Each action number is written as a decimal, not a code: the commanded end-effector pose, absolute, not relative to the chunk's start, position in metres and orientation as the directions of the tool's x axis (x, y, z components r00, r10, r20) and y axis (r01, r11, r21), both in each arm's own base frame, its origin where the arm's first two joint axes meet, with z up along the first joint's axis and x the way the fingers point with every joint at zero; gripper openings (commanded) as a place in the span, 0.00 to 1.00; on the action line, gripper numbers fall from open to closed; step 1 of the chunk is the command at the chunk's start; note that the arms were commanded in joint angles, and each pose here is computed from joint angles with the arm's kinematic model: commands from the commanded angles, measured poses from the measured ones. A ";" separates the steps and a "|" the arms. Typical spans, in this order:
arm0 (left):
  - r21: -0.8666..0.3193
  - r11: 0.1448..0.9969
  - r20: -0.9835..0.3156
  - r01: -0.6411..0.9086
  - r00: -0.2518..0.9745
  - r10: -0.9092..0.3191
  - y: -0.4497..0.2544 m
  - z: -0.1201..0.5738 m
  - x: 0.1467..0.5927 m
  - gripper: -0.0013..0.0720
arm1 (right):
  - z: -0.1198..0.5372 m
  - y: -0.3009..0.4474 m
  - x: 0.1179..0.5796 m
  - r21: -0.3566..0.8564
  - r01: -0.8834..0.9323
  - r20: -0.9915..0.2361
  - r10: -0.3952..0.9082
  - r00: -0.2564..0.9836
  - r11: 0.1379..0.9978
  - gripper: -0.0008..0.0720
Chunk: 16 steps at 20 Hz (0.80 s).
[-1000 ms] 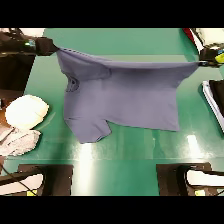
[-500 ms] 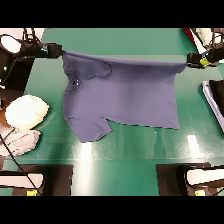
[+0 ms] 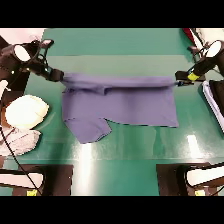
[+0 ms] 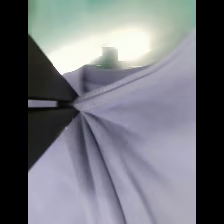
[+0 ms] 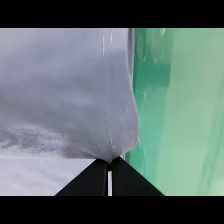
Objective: Fold the shirts.
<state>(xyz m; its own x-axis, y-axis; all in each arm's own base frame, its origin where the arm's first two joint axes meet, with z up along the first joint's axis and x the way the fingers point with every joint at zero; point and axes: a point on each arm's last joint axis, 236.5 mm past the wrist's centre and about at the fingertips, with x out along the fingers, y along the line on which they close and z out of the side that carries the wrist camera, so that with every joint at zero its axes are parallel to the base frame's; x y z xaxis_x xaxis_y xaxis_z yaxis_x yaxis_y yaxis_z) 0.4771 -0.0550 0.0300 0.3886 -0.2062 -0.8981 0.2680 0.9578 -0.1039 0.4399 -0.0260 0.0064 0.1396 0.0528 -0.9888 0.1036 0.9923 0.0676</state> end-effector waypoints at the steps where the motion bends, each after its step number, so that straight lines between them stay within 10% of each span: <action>1: -0.120 0.962 -0.948 0.245 0.260 -0.185 -0.050 -0.002 0.445 0.06 | -0.024 -0.017 0.420 0.052 0.087 -0.997 0.047 0.058 0.995 0.03; 2: -0.128 0.965 -0.951 0.231 0.246 -0.185 -0.050 -0.006 0.442 0.06 | -0.027 -0.015 0.417 0.059 0.087 -0.997 0.055 0.046 0.994 0.04; 4: -0.132 0.971 -0.958 0.200 0.228 -0.177 -0.048 -0.007 0.437 0.66 | -0.028 -0.014 0.414 0.060 0.088 -0.998 0.057 0.035 0.994 0.13; 5: -0.132 0.975 -0.962 0.178 0.216 -0.169 -0.046 -0.007 0.435 0.75 | -0.025 -0.016 0.413 0.060 0.091 -0.998 0.057 0.035 0.994 0.51; 6: -0.124 0.979 -0.967 0.159 0.204 -0.155 -0.043 -0.006 0.431 0.72 | -0.020 -0.019 0.411 0.060 0.098 -0.998 0.057 0.036 0.993 0.69; 16: -0.348 0.936 -0.929 -0.059 0.152 -0.336 -0.084 -0.013 0.300 0.70 | 0.069 -0.038 0.416 0.064 0.128 -0.956 0.024 0.291 0.990 0.69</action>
<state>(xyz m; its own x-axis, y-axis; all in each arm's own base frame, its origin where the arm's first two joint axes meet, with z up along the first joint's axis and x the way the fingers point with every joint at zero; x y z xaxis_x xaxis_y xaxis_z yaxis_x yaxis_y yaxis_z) 0.3431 -0.0613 -0.0028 0.1394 -0.2373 -0.9614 0.0291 0.9714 -0.2356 0.4127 -0.0352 0.0497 0.2263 0.0319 -0.9735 0.1261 0.9901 0.0618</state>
